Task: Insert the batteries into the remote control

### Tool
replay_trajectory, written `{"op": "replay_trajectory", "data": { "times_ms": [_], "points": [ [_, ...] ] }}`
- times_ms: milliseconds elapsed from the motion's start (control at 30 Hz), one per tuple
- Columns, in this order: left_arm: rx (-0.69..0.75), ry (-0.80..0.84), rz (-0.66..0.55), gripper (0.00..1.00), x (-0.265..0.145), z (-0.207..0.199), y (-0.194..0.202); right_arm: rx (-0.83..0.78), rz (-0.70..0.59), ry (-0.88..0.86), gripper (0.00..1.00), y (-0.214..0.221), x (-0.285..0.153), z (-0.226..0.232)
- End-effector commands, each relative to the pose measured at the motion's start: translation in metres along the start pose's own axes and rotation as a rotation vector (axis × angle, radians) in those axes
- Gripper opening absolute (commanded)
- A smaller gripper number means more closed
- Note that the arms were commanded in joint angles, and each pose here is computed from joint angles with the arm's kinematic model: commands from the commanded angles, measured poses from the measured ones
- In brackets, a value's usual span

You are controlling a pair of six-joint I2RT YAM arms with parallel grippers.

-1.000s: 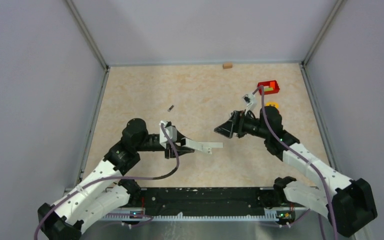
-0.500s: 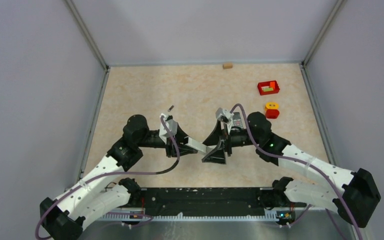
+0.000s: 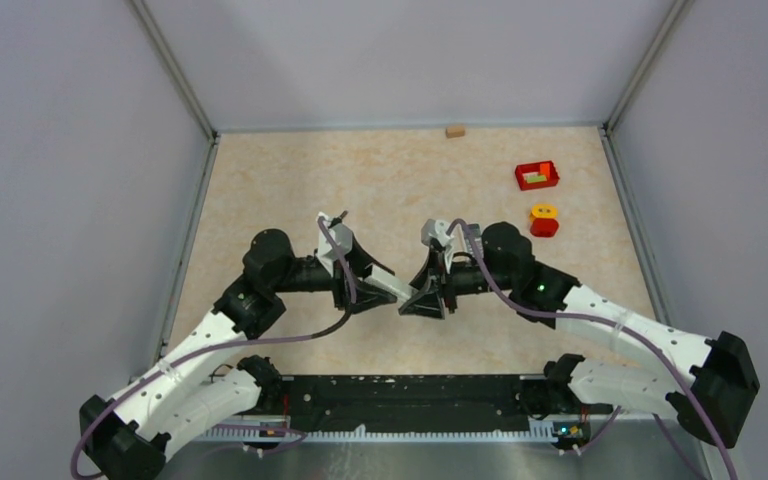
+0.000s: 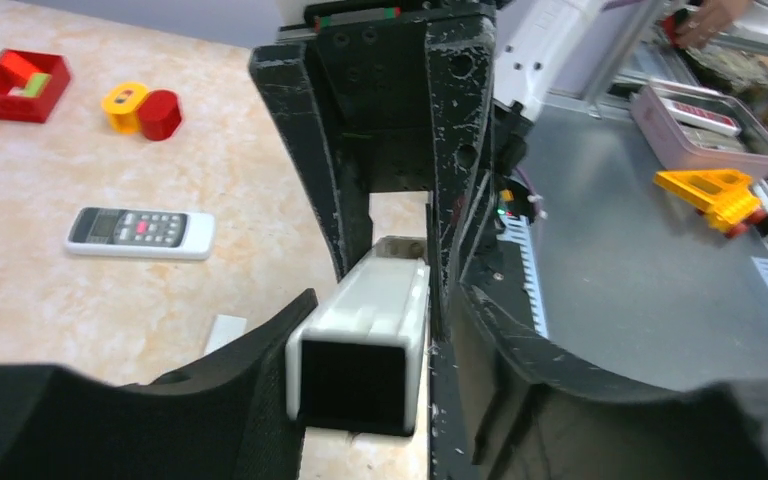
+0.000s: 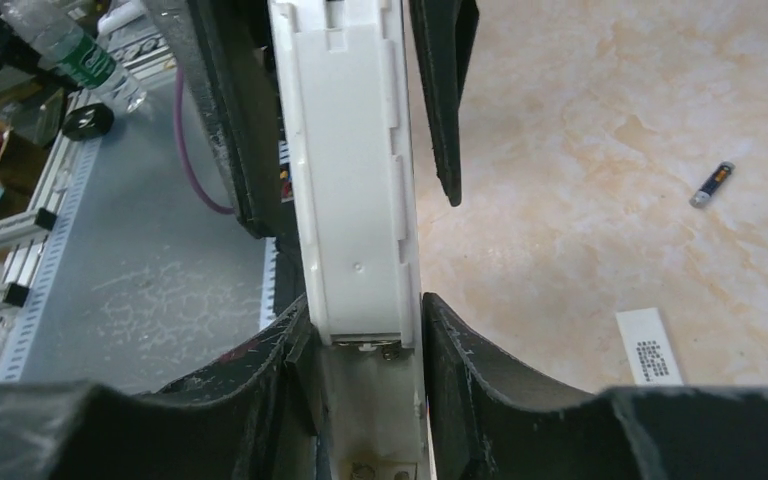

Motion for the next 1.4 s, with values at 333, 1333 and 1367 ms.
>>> {"op": "replay_trajectory", "data": {
  "times_ms": [333, 1333, 1367],
  "points": [
    [-0.444, -0.839, -0.209, 0.99, -0.016, 0.059, -0.02, 0.1, -0.352, 0.453, 0.01, -0.046, -0.004, -0.032],
    [-0.806, -0.835, -0.405, 0.55, 0.003, 0.072, -0.023, 0.148, -0.409, 0.519, 0.0, -0.067, 0.058, -0.039],
    [-0.807, -0.837, -0.407, 0.52, 0.002, 0.072, -0.022, 0.151, -0.4, 0.508, 0.0, -0.068, 0.06, -0.039]
  ]
}}
Point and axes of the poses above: each gripper's point midway between its finger pads, its own x axis out along the fingers, its own z axis along the line the jaws close on, y = z × x, the point moved 8 cm from there along -x, back along the fingers, and after that the axes turned 5 degrees about x, right-handed, at the moved point
